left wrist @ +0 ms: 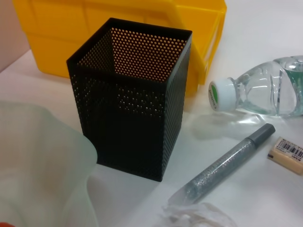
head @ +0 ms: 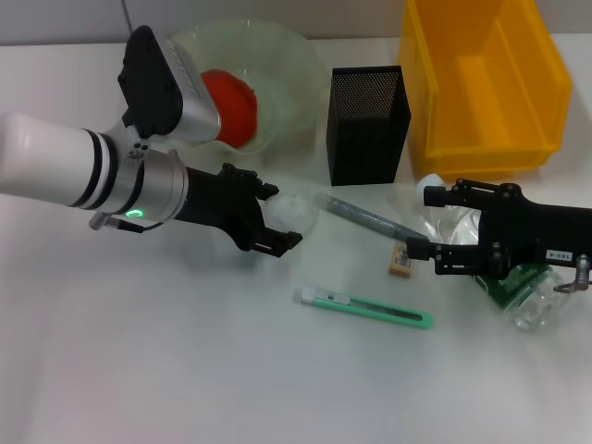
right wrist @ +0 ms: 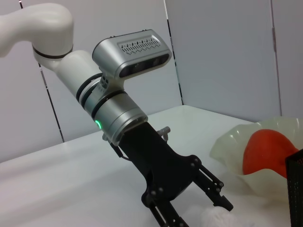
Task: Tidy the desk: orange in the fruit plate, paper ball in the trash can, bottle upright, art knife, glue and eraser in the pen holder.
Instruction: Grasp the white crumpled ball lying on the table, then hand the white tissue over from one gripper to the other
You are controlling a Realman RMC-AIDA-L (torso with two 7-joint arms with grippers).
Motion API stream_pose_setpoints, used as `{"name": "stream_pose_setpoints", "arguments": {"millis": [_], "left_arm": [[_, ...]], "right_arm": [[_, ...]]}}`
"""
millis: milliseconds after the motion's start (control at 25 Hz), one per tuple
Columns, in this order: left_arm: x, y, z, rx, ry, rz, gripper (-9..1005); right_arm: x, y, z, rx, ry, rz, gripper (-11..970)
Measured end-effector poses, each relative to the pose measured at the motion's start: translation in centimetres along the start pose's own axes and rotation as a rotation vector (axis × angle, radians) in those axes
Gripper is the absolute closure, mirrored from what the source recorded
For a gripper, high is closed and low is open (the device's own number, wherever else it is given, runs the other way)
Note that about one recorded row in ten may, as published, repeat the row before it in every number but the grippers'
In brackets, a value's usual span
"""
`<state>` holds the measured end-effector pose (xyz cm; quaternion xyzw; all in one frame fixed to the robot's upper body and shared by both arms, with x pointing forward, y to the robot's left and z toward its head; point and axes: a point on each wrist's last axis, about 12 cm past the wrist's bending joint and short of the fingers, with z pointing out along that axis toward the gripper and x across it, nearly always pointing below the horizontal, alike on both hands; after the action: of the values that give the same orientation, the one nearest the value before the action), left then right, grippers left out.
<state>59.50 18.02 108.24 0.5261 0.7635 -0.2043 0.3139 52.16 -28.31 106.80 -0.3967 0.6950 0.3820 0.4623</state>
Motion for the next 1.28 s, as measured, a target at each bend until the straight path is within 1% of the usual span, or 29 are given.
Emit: {"name": "stream_pose_setpoints", "arguments": {"millis": [800,1040,1240,1280], "left_arm": [[-0.11,-0.09,0.19,0.000,-0.005,-0.001,235],[-0.23,-0.32,0.32,0.010,0.000,0.017,236],[-0.28,-0.41,0.32,0.015,-0.008,0.011,237],[-0.28,-0.42,0.32,0.016,-0.009,0.010,302]], "right_arm": [[0.03,0.01,0.00,-0.001,0.002,0.000,213],[0.03,0.01,0.00,-0.001,0.003,0.000,214],[0.03,0.01,0.00,-0.001,0.003,0.000,215],[0.03,0.01,0.00,-0.001,0.003,0.000,216]]}}
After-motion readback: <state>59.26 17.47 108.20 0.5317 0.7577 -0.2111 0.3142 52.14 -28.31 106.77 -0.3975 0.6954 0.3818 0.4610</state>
